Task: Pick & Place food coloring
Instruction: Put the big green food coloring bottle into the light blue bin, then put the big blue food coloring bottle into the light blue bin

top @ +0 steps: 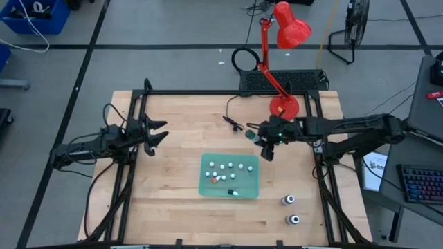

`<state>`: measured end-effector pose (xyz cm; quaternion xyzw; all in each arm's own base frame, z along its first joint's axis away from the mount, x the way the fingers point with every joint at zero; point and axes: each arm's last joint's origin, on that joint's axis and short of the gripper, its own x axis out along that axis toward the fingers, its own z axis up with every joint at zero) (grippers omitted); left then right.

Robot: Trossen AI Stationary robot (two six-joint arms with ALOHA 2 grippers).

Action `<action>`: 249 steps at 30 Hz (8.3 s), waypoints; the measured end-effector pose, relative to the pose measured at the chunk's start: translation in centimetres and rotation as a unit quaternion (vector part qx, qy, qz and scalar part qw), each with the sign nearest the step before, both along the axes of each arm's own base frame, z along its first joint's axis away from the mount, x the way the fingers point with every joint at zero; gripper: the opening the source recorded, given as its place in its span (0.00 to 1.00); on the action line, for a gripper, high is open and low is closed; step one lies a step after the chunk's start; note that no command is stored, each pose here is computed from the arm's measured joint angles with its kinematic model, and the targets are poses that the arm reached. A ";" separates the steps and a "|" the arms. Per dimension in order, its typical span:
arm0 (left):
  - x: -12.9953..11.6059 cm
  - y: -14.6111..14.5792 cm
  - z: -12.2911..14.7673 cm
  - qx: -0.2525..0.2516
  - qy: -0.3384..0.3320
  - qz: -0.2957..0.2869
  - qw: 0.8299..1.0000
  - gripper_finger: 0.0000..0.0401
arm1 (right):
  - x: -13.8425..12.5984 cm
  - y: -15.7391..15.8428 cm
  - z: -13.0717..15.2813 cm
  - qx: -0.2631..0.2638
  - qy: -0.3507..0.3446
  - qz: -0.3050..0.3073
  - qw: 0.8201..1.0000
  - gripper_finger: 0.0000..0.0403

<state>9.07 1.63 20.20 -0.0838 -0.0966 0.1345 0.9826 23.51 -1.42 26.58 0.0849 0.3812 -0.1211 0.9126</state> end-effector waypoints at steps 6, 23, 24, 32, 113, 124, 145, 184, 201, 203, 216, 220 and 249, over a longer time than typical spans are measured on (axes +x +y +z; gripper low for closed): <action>1.6 0.1 -0.1 -0.036 -0.027 -0.026 0.999 0.60 | 2.9 0.6 0.0 0.007 0.022 0.060 0.998 0.31; 19.1 -0.5 3.7 0.072 0.116 -0.207 0.969 0.60 | 7.1 1.3 0.7 -0.017 0.027 0.098 0.995 0.31; 20.1 -0.4 3.8 0.071 0.139 -0.210 0.965 0.60 | 7.1 1.3 0.7 -0.015 0.027 0.096 0.995 0.31; 25.0 -0.5 4.0 0.092 0.235 -0.224 0.941 0.60 | 6.9 1.4 0.6 -0.011 0.042 0.097 0.994 0.31; 16.9 0.9 1.0 0.189 -0.081 -0.188 0.960 0.32 | 5.1 -0.3 -2.2 -0.119 -0.387 0.126 0.906 0.46; 16.8 1.2 1.3 0.203 -0.088 -0.180 0.958 0.32 | 4.7 -0.2 -2.5 -0.112 -0.356 0.133 0.918 0.46; 16.9 1.2 1.0 0.192 -0.072 -0.184 0.961 0.32 | 8.0 -0.3 -3.2 -0.142 -0.417 0.160 0.883 0.47; 16.0 1.6 2.5 0.173 -0.066 -0.174 0.967 0.85 | 4.1 5.8 7.1 -0.185 0.015 0.156 0.970 0.26; 16.3 2.7 1.3 0.120 0.002 -0.089 0.989 0.88 | 9.6 10.5 0.6 -0.041 0.361 0.215 0.907 0.26; 16.3 2.8 1.1 0.114 0.013 -0.079 0.990 0.88 | 9.7 11.1 -0.3 -0.036 0.382 0.209 0.899 0.26; 16.4 3.0 0.6 0.085 0.036 -0.047 0.995 0.88 | 11.0 11.8 -3.7 0.004 0.429 0.225 0.875 0.26; 16.4 3.0 0.6 0.085 0.037 -0.047 0.995 0.88 | 11.2 11.5 -3.7 0.007 0.423 0.219 0.879 0.26; 16.5 2.9 -0.1 0.067 0.066 -0.058 0.994 0.88 | 6.2 4.8 5.6 -0.056 0.334 0.061 0.939 0.61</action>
